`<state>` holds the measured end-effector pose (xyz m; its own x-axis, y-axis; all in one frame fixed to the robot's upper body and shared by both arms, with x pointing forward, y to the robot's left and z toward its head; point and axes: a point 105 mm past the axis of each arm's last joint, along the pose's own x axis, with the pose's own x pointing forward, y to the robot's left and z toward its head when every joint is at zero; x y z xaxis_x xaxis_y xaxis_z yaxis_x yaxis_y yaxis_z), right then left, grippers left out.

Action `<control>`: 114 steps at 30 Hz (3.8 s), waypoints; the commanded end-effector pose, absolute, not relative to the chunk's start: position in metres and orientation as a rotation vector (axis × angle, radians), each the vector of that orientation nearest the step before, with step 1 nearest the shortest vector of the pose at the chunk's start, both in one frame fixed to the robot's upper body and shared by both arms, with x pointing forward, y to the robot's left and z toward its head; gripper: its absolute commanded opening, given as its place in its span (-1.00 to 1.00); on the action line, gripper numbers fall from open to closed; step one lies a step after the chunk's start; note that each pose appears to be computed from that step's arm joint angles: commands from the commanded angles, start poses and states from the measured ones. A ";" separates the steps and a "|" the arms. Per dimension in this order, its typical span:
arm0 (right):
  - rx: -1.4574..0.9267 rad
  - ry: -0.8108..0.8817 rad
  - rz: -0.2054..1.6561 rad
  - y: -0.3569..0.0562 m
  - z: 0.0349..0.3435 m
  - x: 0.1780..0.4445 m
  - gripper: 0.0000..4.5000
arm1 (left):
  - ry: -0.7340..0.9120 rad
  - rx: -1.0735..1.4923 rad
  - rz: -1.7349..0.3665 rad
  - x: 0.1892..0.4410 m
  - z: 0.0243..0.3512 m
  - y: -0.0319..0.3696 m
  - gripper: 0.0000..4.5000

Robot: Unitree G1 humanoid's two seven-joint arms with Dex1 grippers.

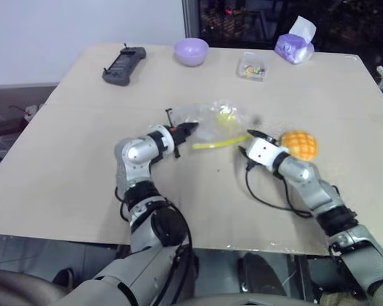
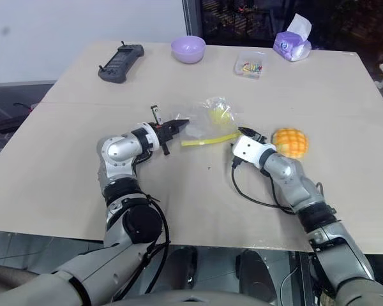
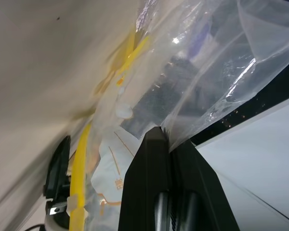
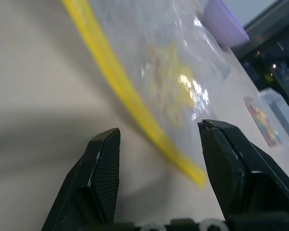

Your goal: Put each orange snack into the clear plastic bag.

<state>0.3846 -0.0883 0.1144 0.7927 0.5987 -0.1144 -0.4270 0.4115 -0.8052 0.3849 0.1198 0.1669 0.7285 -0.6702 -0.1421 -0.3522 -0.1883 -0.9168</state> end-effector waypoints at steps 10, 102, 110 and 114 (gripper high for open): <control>-0.946 -0.226 0.587 -0.096 0.122 0.404 0.25 | 0.799 -1.802 -0.432 0.384 0.168 0.118 -0.97; -0.934 -0.027 0.505 -0.069 0.153 0.411 -1.00 | -0.112 0.472 -0.769 0.349 0.168 0.117 -0.25; -0.940 -0.023 0.510 -0.069 0.151 0.412 -1.00 | -0.125 0.463 -0.776 0.348 0.169 0.116 -0.25; -0.944 -0.020 0.512 -0.069 0.150 0.411 -1.00 | -0.137 0.467 -0.778 0.347 0.169 0.116 -0.80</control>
